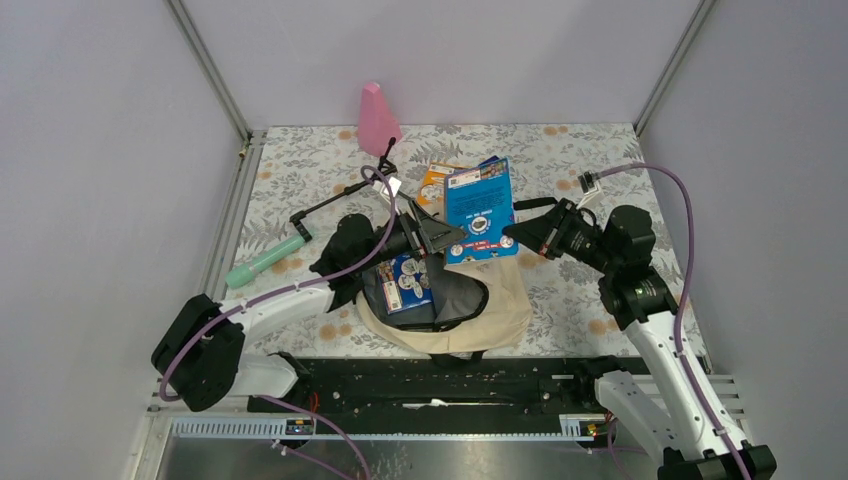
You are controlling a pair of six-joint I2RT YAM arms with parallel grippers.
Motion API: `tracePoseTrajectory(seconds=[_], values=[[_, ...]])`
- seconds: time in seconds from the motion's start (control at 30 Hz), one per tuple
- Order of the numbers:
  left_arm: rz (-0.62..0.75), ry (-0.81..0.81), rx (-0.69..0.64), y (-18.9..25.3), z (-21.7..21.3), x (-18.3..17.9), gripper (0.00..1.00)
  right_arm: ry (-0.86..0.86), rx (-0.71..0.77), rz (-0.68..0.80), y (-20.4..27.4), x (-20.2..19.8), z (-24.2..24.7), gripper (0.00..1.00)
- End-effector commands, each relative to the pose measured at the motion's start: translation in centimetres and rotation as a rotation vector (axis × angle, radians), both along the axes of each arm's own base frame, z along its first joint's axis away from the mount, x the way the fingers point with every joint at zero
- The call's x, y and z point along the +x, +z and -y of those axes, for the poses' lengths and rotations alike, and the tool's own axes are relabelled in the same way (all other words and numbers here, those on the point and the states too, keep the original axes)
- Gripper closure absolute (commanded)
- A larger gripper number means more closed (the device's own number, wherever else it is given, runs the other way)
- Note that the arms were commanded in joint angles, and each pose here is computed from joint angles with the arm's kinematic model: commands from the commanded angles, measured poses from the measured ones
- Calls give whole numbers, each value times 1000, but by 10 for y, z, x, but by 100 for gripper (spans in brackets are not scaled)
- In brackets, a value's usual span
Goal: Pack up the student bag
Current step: Pick up the book from the center of the board.
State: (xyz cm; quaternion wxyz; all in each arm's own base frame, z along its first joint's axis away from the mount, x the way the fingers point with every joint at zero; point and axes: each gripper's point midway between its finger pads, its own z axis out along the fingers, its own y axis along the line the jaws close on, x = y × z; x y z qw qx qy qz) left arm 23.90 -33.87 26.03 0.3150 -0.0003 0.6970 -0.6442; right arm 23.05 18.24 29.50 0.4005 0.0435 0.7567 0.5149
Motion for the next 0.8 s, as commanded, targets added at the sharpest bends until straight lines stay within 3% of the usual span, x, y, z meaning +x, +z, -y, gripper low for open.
tracePoseTrajectory(seconds=[0.0, 0.07, 0.2, 0.43, 0.47, 0.5, 0.6, 0.63, 0.7, 0.77], values=[[51, -77, -80, 24, 12, -14, 10, 89, 87, 206, 58, -11, -14, 100], [34, -92, -108, 24, 13, -16, 13, 93, 90, 219, 61, -12, -16, 100], [35, -114, -195, 36, 15, -19, 32, 118, 76, 222, 58, -15, -22, 100], [81, -88, -201, 44, 8, -26, 81, 63, -97, 171, 12, 1, -16, 100], [95, -64, -179, 42, 4, -25, 90, 51, -127, 159, 4, 4, -14, 96], [102, -39, -139, 38, 0, -24, 100, 44, -157, 149, -3, 6, -12, 82], [131, 34, 4, 23, -15, -23, 100, 28, -238, 146, -21, 11, -5, 41], [139, 63, 39, 20, -22, -23, 100, 26, -264, 153, -27, 13, -3, 20], [125, 130, 130, 5, -40, -22, 100, 24, -311, 157, -38, 14, 1, 4], [126, 204, 203, -3, -59, -21, 100, 30, -349, 152, -51, 14, 3, 0]])
